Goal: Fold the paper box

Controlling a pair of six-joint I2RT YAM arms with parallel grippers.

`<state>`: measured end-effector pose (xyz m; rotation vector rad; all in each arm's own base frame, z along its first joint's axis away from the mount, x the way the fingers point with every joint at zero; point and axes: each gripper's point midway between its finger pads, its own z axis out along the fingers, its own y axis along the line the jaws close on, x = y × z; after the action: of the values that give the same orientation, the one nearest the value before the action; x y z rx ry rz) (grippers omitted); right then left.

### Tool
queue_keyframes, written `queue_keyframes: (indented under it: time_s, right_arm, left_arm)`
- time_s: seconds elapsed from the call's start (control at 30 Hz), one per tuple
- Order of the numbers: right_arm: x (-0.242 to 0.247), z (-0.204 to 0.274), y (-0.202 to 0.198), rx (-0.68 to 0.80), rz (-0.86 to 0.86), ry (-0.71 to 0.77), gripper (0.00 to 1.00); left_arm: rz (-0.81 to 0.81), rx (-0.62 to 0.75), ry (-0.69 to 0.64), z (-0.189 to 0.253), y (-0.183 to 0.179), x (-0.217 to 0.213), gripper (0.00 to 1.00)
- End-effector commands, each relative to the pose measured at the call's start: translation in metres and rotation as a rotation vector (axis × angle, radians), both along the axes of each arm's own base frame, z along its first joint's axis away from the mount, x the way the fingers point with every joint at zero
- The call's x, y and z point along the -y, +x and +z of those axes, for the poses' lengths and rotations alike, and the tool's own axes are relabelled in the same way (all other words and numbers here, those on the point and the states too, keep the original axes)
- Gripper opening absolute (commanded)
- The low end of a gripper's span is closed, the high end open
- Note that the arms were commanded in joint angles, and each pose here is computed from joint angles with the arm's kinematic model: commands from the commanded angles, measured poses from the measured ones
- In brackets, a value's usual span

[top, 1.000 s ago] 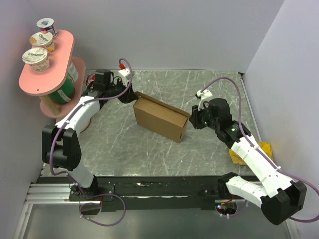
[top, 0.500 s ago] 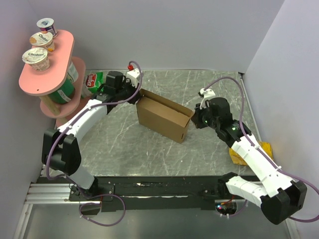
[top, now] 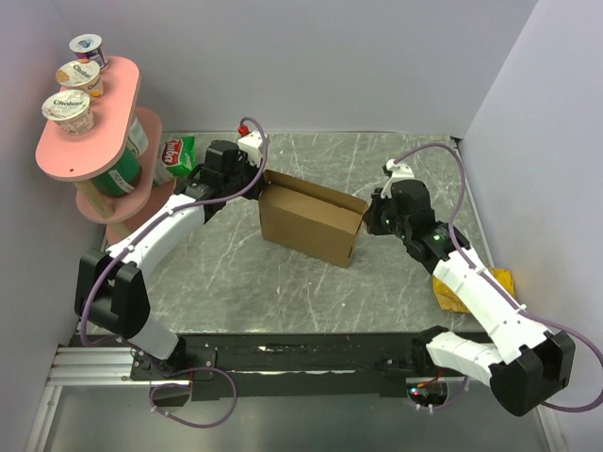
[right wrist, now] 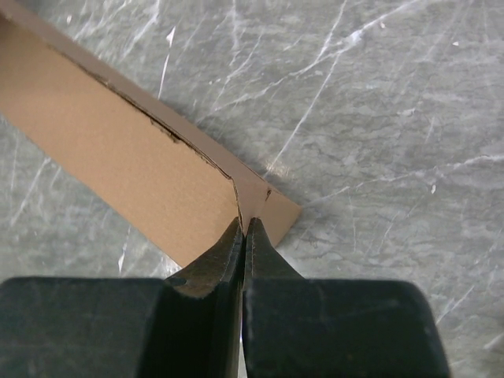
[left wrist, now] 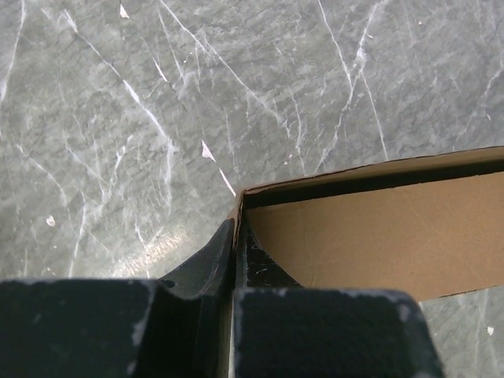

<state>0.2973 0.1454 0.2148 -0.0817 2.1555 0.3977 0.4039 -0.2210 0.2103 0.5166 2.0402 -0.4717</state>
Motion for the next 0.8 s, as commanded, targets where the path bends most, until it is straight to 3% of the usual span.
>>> queue_keyframes:
  time_s: [0.0,0.77]
  right_arm:
    - [-0.016,0.038,0.019,0.114,-0.049,0.136,0.00]
    - [-0.015,0.052,0.062,0.135,-0.208,0.082,0.00]
  left_arm:
    - [-0.009,-0.079,-0.053,-0.008,-0.024,0.017,0.04]
    - [0.024,-0.069,0.029,-0.016,-0.039,0.029,0.02]
